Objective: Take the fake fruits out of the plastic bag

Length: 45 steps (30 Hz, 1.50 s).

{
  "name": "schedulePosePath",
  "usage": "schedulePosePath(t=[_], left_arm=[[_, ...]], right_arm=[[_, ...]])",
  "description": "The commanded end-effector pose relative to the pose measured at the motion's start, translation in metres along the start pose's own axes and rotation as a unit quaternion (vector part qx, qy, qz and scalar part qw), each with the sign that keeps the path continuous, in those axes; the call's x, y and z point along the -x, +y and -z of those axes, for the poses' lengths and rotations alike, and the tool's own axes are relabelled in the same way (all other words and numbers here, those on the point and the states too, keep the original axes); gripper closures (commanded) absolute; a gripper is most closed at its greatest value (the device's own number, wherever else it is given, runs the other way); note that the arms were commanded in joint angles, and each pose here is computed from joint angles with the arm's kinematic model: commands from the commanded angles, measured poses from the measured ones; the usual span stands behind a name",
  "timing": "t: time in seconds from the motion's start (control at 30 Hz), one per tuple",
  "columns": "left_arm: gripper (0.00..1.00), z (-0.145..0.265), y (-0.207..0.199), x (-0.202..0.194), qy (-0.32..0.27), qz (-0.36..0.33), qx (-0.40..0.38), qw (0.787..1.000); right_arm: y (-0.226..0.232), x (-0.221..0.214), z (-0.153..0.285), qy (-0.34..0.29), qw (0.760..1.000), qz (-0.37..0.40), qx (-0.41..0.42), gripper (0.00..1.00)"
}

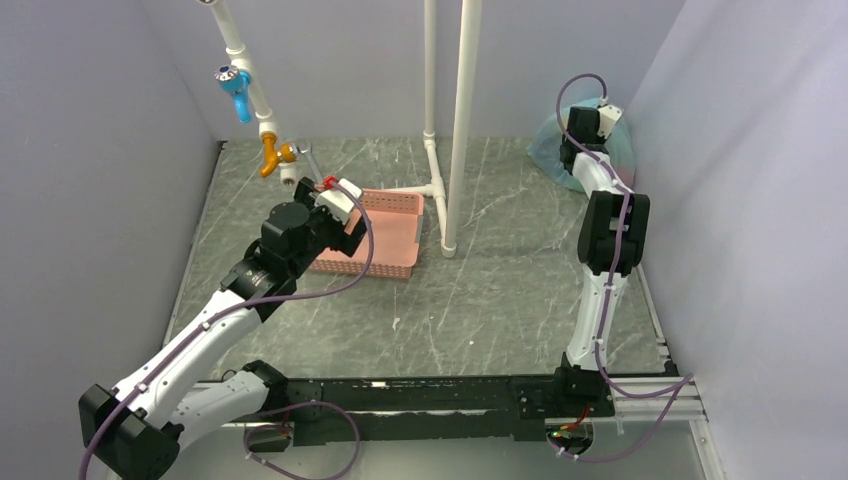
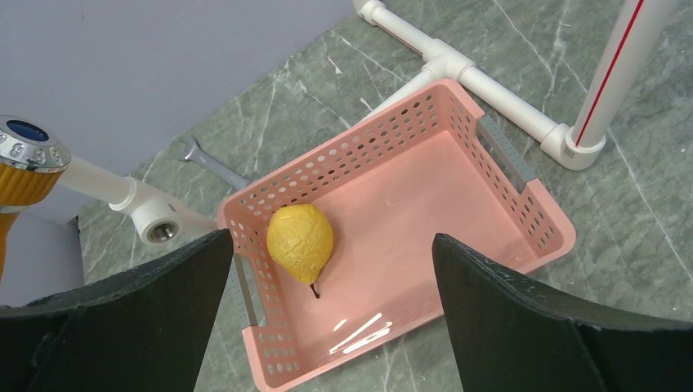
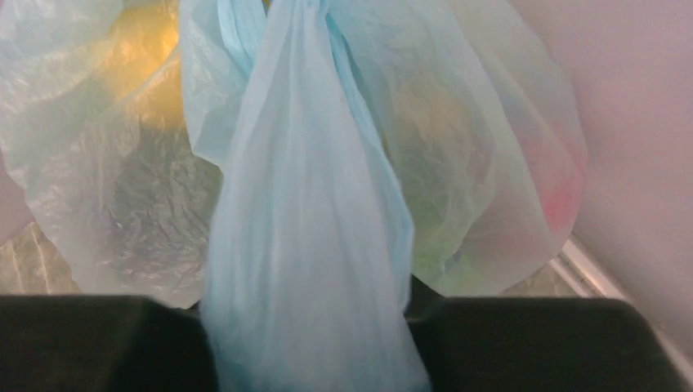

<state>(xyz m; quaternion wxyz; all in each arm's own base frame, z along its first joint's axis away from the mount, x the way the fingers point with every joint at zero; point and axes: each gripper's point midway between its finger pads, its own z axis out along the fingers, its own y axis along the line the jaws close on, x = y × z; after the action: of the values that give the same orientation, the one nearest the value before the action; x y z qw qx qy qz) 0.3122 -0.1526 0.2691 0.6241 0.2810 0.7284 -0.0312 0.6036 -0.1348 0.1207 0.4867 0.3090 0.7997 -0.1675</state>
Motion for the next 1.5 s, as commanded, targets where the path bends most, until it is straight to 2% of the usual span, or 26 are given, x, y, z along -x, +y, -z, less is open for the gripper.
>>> schedulePosePath(t=[0.0,0.1,0.2,0.5,0.67,0.73,0.97,1.03,1.2,1.3,1.47], left_arm=[[0.01,0.001,0.008,0.025,-0.025,0.018,0.008,0.999],[0.01,0.002,0.009,0.024,-0.029,0.019,0.01,0.999],[0.01,0.001,0.009,0.024,-0.026,0.02,0.009,0.999],[0.01,0.005,0.014,0.026,-0.033,0.024,0.019,0.999],[0.01,0.005,0.015,0.026,-0.032,0.025,0.021,0.999],[0.01,0.006,0.017,0.028,-0.031,0.027,0.022,0.999],[0.01,0.015,0.01,0.037,-0.056,0.049,0.004,0.997],[0.01,0.013,0.006,0.036,-0.051,0.056,-0.008,0.997],[0.01,0.014,-0.006,0.042,-0.053,0.075,-0.041,0.995],[0.01,0.015,-0.014,0.046,-0.058,0.082,-0.06,0.993],[0.01,0.011,-0.027,0.043,-0.048,0.086,-0.087,0.991]], right_arm=[[0.001,0.012,0.018,-0.007,0.999,-0.018,0.03,0.79],[-0.005,0.004,0.025,-0.002,0.999,-0.024,0.03,0.95],[-0.008,-0.006,0.034,0.017,0.999,-0.027,0.039,1.0],[-0.007,-0.073,0.101,0.081,0.978,-0.11,0.155,1.0],[-0.022,-0.116,0.143,0.134,0.968,-0.128,0.169,1.0],[-0.018,-0.133,0.167,0.15,0.958,-0.117,0.213,1.0],[-0.025,-0.176,0.243,0.174,0.946,-0.062,0.266,1.0],[-0.026,-0.185,0.268,0.182,0.936,-0.049,0.296,1.0],[-0.046,-0.239,0.332,0.262,0.901,-0.007,0.346,1.0],[-0.064,-0.259,0.367,0.284,0.885,-0.019,0.369,1.0],[-0.075,-0.292,0.424,0.339,0.823,-0.063,0.451,1.0]])
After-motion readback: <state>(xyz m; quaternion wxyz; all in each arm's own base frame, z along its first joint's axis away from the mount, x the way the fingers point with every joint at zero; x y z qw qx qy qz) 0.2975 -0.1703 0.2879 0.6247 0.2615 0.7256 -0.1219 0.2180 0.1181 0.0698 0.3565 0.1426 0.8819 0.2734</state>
